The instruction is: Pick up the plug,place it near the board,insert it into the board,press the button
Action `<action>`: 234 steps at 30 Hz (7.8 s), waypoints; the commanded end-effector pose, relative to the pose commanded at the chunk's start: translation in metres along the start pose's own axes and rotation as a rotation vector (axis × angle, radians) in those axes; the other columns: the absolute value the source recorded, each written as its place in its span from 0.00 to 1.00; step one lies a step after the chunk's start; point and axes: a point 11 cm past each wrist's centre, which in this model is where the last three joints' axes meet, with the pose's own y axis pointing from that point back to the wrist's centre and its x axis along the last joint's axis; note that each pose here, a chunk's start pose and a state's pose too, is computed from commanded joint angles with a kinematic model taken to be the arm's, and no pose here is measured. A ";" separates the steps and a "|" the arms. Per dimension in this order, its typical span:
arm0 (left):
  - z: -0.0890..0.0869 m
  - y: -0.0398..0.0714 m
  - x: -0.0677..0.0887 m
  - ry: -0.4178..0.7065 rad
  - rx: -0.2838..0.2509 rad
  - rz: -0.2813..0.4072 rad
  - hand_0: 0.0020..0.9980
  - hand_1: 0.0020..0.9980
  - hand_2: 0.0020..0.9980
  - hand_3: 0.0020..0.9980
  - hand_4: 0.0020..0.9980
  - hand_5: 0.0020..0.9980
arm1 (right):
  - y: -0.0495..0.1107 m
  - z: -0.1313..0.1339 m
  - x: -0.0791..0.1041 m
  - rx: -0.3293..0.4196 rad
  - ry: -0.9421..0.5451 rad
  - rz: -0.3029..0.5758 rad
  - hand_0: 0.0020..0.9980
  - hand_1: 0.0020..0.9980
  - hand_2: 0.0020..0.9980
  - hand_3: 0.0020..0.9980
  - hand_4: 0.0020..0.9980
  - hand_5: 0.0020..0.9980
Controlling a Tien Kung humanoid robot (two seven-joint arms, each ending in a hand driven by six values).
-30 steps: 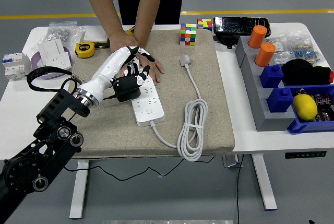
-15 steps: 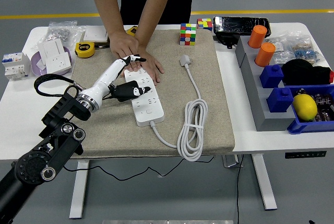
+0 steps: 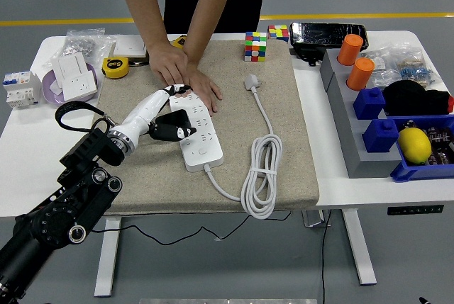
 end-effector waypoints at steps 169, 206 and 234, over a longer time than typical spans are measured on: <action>-0.075 0.020 0.031 -0.129 0.165 0.122 0.94 1.00 0.96 0.89 1.00 0.42 | 0.000 0.002 0.001 -0.002 -0.006 0.002 0.82 0.76 0.76 0.79 1.00 0.92; -0.028 0.095 0.045 1.266 -0.223 0.317 0.97 0.98 0.95 0.91 1.00 1.00 | 0.000 0.007 -0.012 -0.011 0.006 -0.020 0.83 0.76 0.76 0.79 1.00 0.92; -0.057 0.099 0.035 1.111 -0.087 0.336 0.97 0.98 0.93 0.91 1.00 1.00 | 0.000 0.005 -0.011 -0.001 0.005 0.010 0.83 0.78 0.78 0.81 1.00 0.92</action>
